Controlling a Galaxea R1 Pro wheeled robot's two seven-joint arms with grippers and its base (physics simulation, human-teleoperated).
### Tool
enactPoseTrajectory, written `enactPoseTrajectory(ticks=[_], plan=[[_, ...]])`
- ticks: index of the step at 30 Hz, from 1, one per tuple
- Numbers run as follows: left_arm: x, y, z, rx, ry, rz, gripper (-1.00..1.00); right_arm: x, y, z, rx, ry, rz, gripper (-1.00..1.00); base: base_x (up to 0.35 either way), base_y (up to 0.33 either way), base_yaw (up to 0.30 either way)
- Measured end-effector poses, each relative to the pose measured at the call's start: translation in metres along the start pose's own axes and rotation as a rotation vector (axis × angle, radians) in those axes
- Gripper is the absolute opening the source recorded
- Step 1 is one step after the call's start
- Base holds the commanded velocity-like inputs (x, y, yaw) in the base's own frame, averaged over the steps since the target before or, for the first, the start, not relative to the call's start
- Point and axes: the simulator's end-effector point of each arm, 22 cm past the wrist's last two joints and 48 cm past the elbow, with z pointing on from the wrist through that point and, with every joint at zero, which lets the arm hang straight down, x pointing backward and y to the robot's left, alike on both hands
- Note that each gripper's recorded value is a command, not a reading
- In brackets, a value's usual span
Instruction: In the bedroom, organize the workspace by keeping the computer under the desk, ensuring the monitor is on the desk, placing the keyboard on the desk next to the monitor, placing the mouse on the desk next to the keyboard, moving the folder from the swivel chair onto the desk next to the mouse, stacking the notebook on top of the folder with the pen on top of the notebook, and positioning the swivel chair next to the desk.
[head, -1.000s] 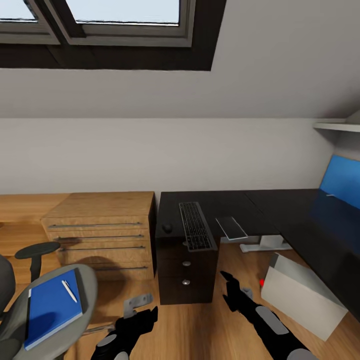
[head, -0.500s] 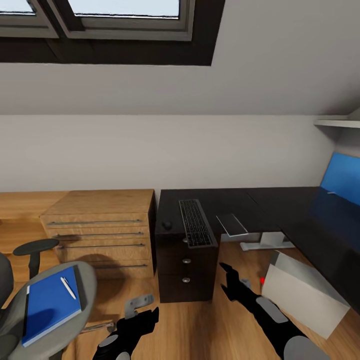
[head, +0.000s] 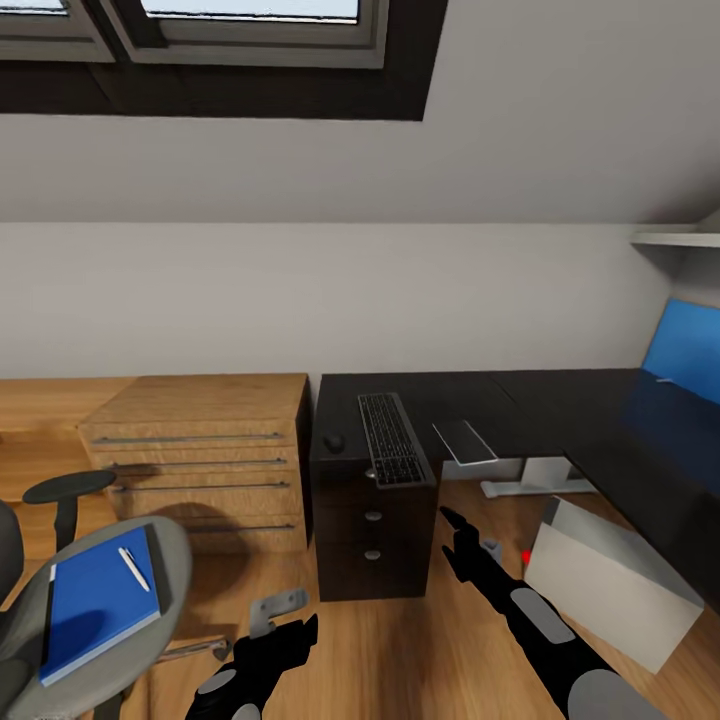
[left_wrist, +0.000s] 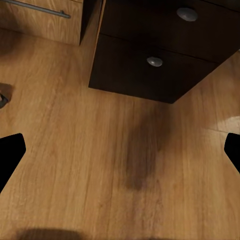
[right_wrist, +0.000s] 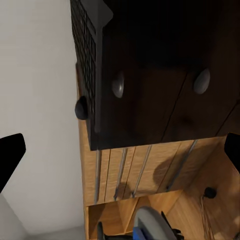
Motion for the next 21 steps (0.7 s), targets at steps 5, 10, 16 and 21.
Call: enactPoseTrajectory(ticks=[5,10,16,21], plan=[[0.007,0.002,0.006,0.000,-0.001,0.000,1.00,-0.001,-0.009,0.001,0.000,-0.002,-0.008,1.00,0.000,0.000,0.000],[0.014,0.005,0.011,-0.001,-0.001,0.001,1.00,-0.005,-0.019,0.001,0.002,-0.007,-0.014,1.00,0.000,0.000,0.000],[0.022,0.008,0.018,0.000,-0.001,0.001,1.00,-0.005,-0.030,0.002,0.001,-0.008,-0.015,1.00,0.000,0.000,0.000],[0.029,0.010,0.024,0.000,-0.001,0.001,1.00,-0.004,-0.033,0.004,-0.022,-0.007,-0.017,1.00,0.000,0.000,0.000]])
